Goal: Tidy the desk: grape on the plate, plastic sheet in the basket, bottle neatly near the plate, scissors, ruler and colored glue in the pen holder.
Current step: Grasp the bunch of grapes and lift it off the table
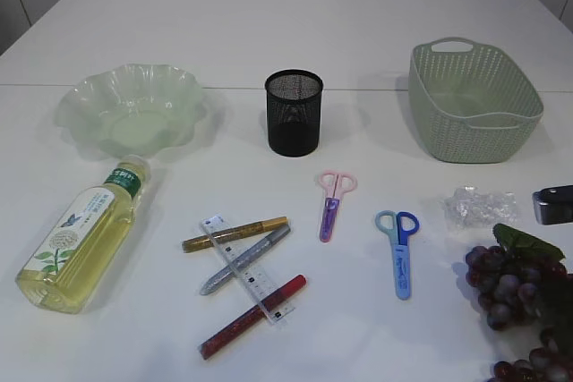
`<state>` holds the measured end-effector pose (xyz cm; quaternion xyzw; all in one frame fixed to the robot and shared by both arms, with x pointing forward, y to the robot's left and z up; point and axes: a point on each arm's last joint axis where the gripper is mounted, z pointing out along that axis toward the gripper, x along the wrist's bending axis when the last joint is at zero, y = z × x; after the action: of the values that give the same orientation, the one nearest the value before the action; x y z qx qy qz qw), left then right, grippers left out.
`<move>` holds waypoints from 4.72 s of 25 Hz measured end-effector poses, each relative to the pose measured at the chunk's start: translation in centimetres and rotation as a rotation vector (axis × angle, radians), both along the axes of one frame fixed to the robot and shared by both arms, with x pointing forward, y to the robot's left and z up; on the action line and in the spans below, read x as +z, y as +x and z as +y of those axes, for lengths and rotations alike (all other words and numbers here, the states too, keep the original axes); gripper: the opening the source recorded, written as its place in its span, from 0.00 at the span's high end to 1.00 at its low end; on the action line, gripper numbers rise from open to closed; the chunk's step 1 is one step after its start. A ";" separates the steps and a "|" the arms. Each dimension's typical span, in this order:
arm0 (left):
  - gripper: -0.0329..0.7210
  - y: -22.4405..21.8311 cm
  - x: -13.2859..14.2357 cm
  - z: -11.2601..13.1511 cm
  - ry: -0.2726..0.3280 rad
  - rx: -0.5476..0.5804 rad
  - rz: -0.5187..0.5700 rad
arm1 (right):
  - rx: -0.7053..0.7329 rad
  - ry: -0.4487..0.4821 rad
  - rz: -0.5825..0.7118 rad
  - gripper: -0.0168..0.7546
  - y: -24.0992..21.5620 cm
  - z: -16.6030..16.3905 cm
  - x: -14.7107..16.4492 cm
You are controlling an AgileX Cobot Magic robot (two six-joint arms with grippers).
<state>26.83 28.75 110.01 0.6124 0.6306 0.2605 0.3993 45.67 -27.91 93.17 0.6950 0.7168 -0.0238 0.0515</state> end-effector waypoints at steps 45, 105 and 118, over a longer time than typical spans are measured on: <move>0.42 0.0 0.0 -0.1 -0.016 -0.008 0.000 | -0.097 0.069 0.003 0.25 1.7 0.8 -3.6; 0.42 -0.2 0.3 -1.3 -0.156 -0.079 0.002 | -0.017 0.257 -0.339 0.84 -0.8 1.7 12.0; 0.42 3.5 -0.1 -2.4 -0.008 -0.332 0.075 | 0.096 0.368 -0.310 0.84 -0.8 2.9 14.9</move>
<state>30.34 26.33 109.87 0.7157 0.5364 0.1655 0.4154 44.83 -25.03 108.09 0.6532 0.7247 0.2165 0.0343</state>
